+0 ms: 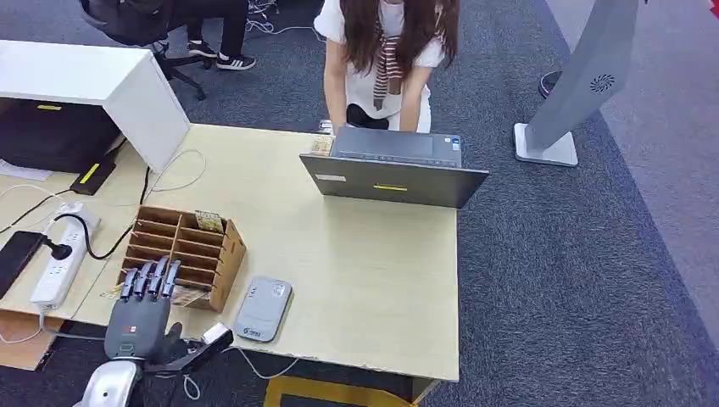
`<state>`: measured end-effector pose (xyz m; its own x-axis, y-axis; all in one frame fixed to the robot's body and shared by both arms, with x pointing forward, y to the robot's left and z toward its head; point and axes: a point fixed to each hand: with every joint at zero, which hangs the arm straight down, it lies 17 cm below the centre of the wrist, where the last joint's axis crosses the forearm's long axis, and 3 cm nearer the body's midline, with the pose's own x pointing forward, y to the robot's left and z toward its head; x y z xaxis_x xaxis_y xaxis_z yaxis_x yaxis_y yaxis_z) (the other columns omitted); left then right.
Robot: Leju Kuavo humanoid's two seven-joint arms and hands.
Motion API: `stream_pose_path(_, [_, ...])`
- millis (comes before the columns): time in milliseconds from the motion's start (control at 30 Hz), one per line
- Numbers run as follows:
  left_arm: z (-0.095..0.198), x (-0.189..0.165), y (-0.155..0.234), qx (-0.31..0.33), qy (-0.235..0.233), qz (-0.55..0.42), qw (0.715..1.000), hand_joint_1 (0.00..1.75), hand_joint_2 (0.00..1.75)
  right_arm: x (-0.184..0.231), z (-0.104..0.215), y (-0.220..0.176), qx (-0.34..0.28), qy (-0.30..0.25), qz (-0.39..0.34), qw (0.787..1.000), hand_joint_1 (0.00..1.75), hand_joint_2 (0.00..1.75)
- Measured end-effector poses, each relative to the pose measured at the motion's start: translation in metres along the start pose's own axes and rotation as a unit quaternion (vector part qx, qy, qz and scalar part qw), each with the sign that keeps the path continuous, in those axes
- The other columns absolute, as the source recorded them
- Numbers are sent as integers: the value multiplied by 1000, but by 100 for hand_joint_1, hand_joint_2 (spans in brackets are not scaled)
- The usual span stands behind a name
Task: Pass the card to the sensor for recognition and then transmit it.
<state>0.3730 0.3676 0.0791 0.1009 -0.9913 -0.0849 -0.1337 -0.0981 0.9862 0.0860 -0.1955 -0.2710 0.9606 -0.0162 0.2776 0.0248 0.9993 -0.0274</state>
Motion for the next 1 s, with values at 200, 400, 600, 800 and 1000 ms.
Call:
stream_pose_path(200, [1,0,-6,-6,1,0,1000,0,175,0,0,0,-1,0,1,1000,0,175])
stream_pose_path(400, [2,0,-9,-10,1,0,1000,0,175,0,0,0,-1,0,1,1000,0,175])
stream_pose_path(600, [1,2,-4,4,-4,0,1000,175,175,0,0,0,0,-1,3,1000,0,175])
stream_pose_path(800, [1,3,-2,10,-8,1,1000,175,175,1,0,1,2,-4,6,1000,0,175])
stream_pose_path(1000, [-1,4,3,22,-10,3,1000,175,175,1,0,1,2,-5,5,1000,0,175])
